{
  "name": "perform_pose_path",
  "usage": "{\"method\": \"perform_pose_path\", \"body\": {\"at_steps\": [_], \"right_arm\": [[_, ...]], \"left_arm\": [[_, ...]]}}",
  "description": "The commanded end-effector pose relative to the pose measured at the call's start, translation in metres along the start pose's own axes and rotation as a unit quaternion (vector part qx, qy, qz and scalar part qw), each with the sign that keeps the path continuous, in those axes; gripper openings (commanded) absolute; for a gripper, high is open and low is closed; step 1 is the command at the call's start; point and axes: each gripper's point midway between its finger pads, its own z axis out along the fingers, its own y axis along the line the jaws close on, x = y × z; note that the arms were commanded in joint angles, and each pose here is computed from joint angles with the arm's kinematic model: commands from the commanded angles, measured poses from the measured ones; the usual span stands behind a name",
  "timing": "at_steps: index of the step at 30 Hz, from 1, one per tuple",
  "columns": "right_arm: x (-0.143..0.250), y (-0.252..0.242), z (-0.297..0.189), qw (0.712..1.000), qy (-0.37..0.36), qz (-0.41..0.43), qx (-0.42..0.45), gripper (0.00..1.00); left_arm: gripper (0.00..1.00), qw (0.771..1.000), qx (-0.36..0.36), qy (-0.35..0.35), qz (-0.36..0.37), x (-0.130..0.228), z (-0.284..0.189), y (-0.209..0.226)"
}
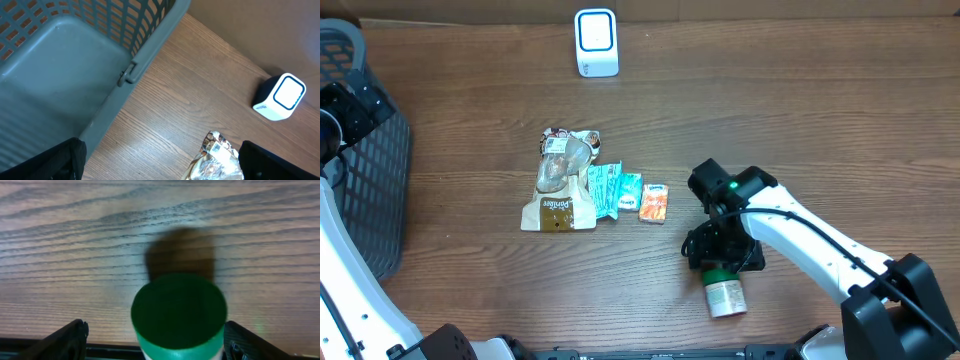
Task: Scan the item barcode
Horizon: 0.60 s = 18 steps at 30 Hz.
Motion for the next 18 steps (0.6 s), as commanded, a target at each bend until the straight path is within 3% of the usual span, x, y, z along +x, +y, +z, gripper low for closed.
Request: {"method": "perform_pose_path", "body": {"at_steps": [1,6,9,11,15,18], "right_arm": [[0.009,-0.003,0.014,1.000,0.013,0.010,0.001,0.84],[0.010,-0.014,0.026,0.999,0.007,0.035,0.021,0.81],[0.009,-0.014,0.026,0.999,0.005,0.034,0.020,0.72],[0.010,-0.013,0.026,0.999,0.008,0.031,0.017,0.71],[-0.002,-0.003,0.002,0.999,-0.012,-0.029,0.012,0.79],[-0.003,0.012,-0.020,0.992,-0.022,-0.120,0.011,0.89]], "left_arm": [[1.00,1.000,0.000,-0.005,0.011,-0.002,-0.002,-0.001],[1.00,1.000,0.000,-0.005,0.011,-0.002,-0.002,-0.001],[1.00,1.000,0.000,-0.005,0.011,-0.002,-0.002,-0.001],[0.99,1.000,0.000,-0.005,0.011,-0.002,-0.002,-0.001],[1.00,1.000,0.000,-0.005,0.011,-0.002,-0.002,-0.001],[1.00,1.000,0.000,-0.005,0.011,-0.002,-0.002,-0.001]]}}
